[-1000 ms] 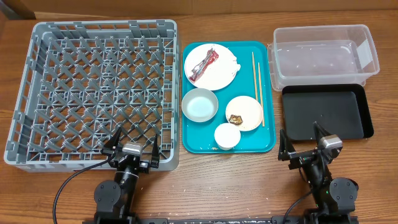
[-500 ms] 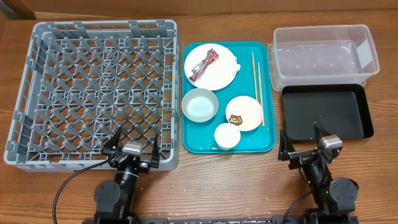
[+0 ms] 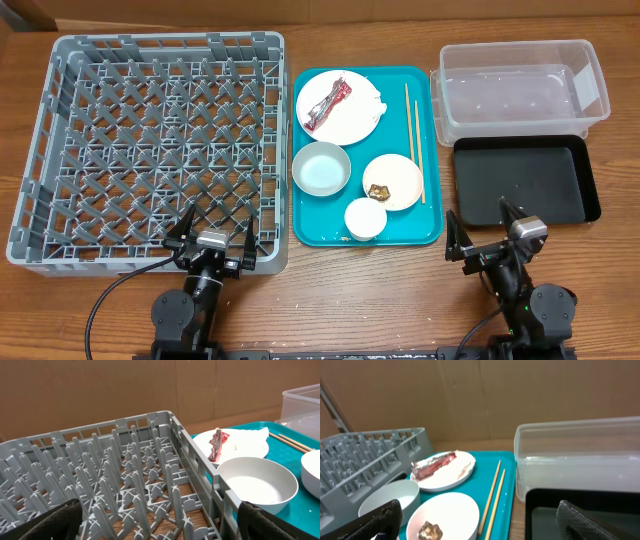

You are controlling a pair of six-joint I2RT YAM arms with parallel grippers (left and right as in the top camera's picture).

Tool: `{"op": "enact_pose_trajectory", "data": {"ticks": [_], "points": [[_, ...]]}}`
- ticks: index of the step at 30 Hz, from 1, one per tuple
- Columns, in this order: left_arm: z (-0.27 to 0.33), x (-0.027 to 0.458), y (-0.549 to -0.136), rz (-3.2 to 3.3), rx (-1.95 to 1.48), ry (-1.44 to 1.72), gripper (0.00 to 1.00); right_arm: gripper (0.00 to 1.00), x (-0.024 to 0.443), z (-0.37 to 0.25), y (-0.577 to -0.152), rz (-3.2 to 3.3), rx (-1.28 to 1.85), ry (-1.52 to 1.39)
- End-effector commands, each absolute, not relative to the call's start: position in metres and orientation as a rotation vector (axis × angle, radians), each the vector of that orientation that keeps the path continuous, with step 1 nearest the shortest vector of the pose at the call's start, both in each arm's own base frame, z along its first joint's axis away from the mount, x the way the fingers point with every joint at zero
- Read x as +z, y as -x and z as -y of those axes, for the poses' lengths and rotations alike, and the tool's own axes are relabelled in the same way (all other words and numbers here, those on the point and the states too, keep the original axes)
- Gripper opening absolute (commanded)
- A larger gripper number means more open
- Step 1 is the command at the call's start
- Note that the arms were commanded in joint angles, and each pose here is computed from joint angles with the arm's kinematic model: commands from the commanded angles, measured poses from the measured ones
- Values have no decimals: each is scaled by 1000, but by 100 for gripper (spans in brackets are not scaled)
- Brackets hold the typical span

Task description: Sort waste into correct bins and load items into the dishwasher

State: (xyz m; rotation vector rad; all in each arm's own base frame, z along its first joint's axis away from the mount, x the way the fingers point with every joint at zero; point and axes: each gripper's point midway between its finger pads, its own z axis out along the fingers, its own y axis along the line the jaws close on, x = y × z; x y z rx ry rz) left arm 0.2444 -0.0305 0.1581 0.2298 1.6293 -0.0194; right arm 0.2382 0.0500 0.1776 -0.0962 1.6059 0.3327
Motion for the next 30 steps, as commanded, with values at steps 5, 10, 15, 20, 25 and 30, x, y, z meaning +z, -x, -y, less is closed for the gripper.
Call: {"op": "enact_pose_trajectory", "data": {"ticks": [5,10,15,20,25,30], "points": [[30,157,-244,-1624,-7,-242,100,100,207,-51,-232,-1546,336,110],[30,157,-244,-1624,-7,-242,100,100,220,-51,-229,-1533,335,111],[30,157,-244,-1624,-7,-242,100,100,243,-54,-225,-1581,353,121],[30,157,-244,-1624,-7,-242,100,100,280,-65,-235,-1637,409,165],[30,157,-244,-1624,-7,-242,100,100,329,-85,-274,-1711,510,234],[30,157,-244,-1624,-7,-242,100,100,345,-117,-346,-1948,684,293]]}}
